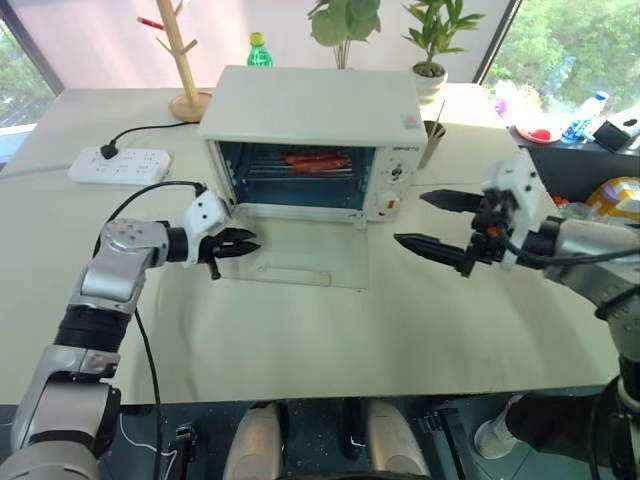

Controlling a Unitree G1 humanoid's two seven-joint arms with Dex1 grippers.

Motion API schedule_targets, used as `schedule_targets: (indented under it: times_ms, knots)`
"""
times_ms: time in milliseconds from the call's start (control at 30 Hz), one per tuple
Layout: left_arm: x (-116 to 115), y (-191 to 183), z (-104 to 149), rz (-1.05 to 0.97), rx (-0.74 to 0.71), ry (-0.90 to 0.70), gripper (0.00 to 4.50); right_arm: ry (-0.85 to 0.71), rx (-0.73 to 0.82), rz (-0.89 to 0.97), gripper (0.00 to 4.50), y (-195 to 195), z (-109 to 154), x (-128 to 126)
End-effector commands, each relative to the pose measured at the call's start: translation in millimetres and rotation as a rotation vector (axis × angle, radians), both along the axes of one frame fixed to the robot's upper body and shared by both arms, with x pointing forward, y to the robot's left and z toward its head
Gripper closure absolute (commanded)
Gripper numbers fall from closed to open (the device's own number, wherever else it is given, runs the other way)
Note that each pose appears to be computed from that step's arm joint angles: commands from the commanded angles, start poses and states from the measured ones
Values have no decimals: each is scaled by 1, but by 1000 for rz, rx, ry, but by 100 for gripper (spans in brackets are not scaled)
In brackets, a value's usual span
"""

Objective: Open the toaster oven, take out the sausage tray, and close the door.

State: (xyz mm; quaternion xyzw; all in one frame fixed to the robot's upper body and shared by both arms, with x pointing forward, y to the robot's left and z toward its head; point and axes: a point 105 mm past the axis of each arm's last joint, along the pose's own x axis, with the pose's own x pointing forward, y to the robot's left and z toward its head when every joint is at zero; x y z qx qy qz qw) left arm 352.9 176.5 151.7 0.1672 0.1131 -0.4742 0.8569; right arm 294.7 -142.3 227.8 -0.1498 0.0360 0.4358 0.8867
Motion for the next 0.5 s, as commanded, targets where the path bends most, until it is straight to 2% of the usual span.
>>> schedule_targets:
  times_ms: [33,133,200,300,500]
  knots:
    - [-13,9,52,2,-145,-36,345,-110,-50,13,0,21,5,11]
    - [-26,19,72,29,-238,-6,267,-154,-58,34,0,47,2,25]
    - [-32,27,79,58,-278,3,182,-205,-95,55,0,64,-1,34]
    - [-42,35,87,95,-344,20,11,-285,-172,102,0,91,-9,46]
    - [-53,43,82,136,-308,16,11,-429,-287,133,0,136,-18,77]
